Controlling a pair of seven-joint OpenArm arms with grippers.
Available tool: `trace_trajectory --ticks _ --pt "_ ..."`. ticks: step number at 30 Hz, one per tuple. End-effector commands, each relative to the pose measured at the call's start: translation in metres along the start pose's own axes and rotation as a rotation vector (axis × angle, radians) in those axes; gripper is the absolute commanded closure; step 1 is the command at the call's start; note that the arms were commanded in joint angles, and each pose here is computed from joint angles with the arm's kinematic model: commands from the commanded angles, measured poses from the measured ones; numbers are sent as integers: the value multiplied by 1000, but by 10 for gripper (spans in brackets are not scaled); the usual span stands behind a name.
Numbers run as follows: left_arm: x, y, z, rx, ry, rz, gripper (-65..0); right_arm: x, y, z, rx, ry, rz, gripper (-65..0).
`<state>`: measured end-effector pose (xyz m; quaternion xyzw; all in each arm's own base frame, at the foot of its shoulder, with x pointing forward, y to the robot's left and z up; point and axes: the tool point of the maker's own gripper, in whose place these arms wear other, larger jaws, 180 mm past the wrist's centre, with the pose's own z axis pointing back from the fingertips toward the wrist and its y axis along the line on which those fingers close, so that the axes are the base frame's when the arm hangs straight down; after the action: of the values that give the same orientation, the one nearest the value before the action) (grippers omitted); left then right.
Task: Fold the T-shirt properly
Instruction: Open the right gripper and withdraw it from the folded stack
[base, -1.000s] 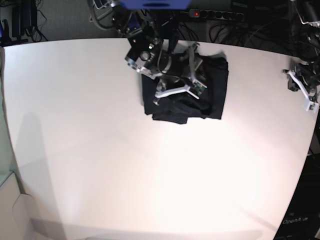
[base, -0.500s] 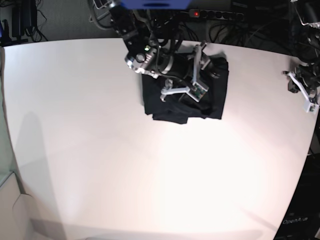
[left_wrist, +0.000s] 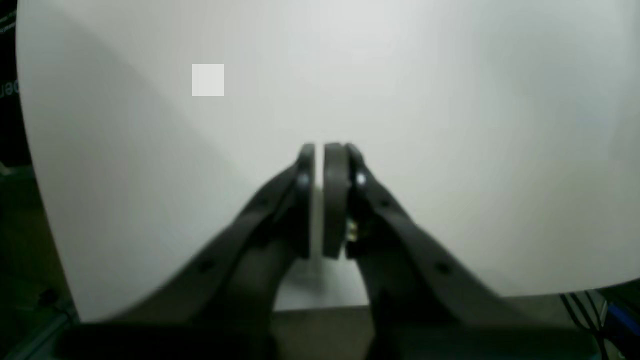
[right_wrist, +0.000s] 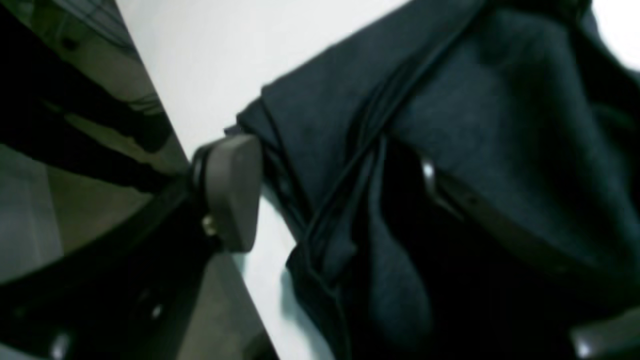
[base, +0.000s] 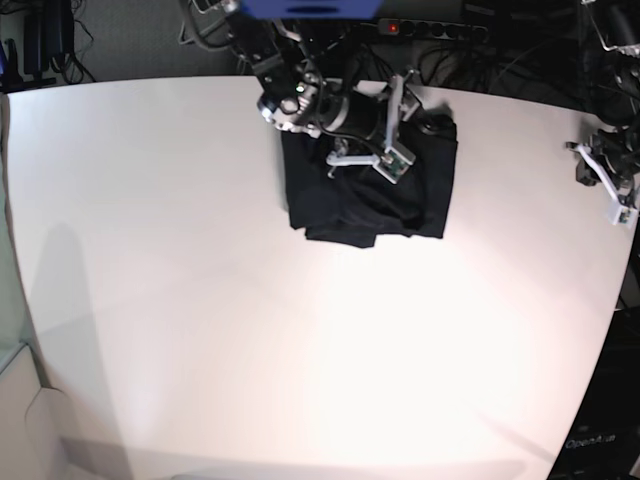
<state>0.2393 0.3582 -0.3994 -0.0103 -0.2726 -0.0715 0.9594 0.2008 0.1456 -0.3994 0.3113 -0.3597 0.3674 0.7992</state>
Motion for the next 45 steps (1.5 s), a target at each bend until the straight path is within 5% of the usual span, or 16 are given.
trace_trajectory --ticks 1,5,11,22,31,37,45 --pt "16 10 9 23 -41 -18 -36 19 2 0 4 -61 -7 -386" --pt "16 10 9 23 -41 -18 -36 22 -1 0 0 -67 2 -271" --pt "15 10 9 23 -40 -18 -36 28 -7 -1 -7 -72 19 0" --pt "10 8 8 19 -30 -14 -36 57 -28 -3 -33 -85 96 0" --pt "2 5 6 12 -13 -12 -36 99 11 -23 10 -104 249 0" --pt "1 5 7 12 -12 -11 -36 121 30 -26 81 -158 215 0" --pt "0 4 6 10 -9 -11 -36 96 37 -46 129 -98 219 0"
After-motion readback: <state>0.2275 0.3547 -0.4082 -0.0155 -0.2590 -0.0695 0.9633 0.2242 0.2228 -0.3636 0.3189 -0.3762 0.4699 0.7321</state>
